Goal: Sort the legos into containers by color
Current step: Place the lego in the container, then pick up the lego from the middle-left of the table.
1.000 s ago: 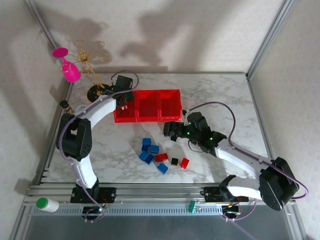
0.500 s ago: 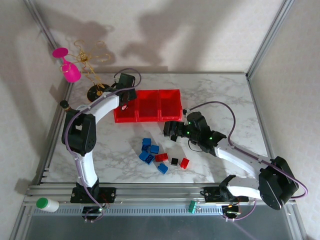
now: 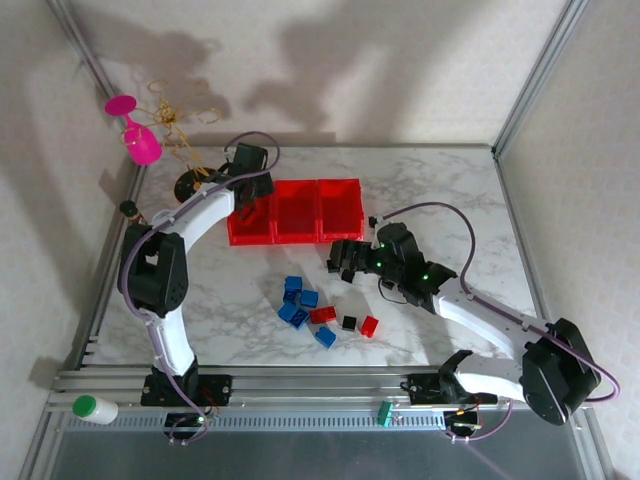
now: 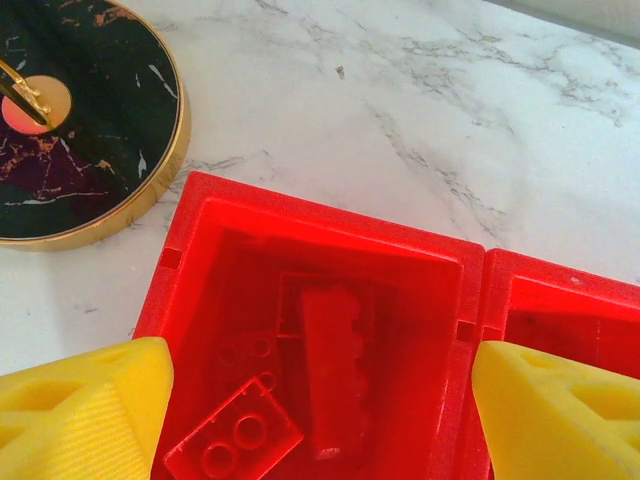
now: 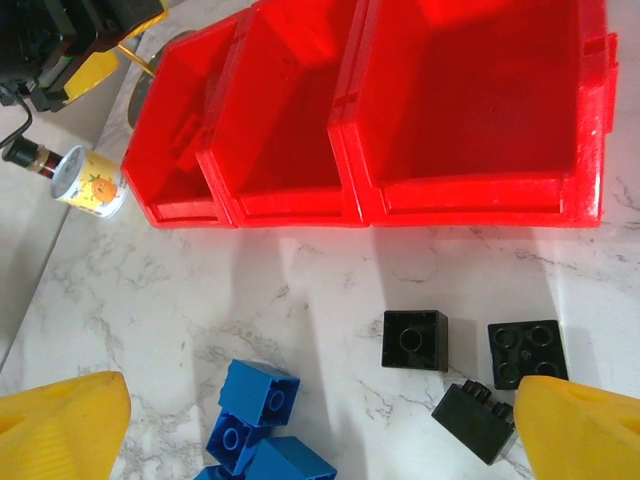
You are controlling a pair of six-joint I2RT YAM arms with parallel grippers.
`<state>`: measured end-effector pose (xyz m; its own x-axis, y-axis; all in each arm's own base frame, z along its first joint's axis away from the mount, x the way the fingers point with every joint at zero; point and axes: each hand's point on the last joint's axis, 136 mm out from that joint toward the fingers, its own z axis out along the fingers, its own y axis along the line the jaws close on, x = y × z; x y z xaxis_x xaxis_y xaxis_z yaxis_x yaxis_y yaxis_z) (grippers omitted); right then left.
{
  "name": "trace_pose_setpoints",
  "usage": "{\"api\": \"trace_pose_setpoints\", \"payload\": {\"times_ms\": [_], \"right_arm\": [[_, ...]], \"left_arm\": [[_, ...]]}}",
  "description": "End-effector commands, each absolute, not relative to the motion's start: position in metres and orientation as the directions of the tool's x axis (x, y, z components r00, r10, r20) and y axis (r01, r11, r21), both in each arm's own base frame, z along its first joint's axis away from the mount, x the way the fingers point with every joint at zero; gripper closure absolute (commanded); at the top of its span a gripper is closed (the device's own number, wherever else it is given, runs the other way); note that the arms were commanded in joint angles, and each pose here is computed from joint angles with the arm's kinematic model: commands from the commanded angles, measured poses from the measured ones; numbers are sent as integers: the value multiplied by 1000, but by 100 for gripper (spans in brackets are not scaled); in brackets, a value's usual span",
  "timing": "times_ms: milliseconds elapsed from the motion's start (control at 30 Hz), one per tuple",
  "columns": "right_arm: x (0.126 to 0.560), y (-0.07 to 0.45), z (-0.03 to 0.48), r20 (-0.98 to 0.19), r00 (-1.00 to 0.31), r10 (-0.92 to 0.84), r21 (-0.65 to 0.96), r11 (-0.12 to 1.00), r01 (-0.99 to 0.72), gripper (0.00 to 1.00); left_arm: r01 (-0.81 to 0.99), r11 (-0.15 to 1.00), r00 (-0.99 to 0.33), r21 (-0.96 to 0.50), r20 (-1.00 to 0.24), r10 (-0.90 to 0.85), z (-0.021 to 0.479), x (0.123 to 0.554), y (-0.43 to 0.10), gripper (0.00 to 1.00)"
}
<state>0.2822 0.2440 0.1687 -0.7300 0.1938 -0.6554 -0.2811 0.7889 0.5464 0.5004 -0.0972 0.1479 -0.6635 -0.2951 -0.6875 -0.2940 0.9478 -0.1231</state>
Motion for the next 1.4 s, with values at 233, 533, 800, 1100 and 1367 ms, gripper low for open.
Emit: {"api": "trace_pose_setpoints", "payload": {"times_ms": [233, 533, 800, 1100, 1367], "right_arm": [[290, 212, 178, -634, -726, 266, 565, 800, -200, 1], [268, 183, 159, -593, -760, 265, 521, 847, -111, 1], [235, 160, 130, -512, -812, 278, 497, 868, -16, 1], [206, 141, 113, -435, -839, 326, 498, 864, 78, 1], [197, 129, 105, -408, -843, 349, 469, 873, 134, 1]], "left_arm": [[-203, 957, -638, -209, -713, -291, 195, 468, -119, 21], [-37, 975, -701, -219, -690, -181, 186, 396, -177, 20], [132, 957, -749, -258, -659, -74, 177, 333, -247, 21], [262, 927, -811, -270, -581, 60, 143, 272, -306, 21], [319, 917, -838, -241, -524, 154, 113, 248, -327, 25]]}}
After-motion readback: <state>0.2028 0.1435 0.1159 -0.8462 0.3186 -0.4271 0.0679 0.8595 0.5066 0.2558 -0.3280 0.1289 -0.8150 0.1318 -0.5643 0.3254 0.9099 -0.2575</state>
